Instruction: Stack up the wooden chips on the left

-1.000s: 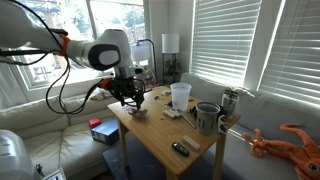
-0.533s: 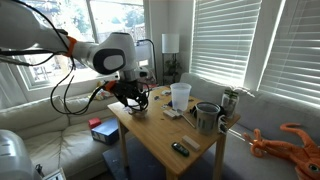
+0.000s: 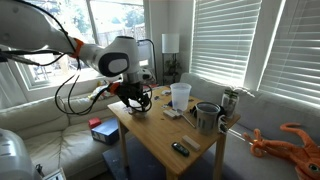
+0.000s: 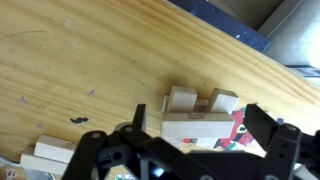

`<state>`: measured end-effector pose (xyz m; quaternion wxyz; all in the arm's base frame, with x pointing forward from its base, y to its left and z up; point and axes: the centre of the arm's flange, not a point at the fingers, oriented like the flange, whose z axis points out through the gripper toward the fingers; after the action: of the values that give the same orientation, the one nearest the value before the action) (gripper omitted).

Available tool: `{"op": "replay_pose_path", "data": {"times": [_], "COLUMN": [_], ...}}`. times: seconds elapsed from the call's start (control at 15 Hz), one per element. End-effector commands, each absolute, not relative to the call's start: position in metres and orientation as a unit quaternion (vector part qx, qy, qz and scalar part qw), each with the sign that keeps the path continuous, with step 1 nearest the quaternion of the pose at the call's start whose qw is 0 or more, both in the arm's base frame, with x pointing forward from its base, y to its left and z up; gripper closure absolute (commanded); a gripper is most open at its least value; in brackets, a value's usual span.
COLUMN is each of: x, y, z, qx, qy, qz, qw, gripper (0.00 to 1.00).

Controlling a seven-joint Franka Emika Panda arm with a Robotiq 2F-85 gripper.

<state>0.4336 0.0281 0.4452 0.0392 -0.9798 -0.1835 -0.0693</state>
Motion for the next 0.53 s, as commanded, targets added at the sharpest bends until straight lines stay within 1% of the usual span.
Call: {"op": "replay_pose_path", "data": {"times": [0.0, 0.47], "x": [0.449, 0.461], "y": [0.031, 0.038], "z": [0.444, 0.439], "qx": [-0.977, -0.976], "qy": [-0.193, -0.198], "qz": [-0.075, -0.068], "qw": [0.054, 0.065], "gripper": [0.0, 0.0]}}
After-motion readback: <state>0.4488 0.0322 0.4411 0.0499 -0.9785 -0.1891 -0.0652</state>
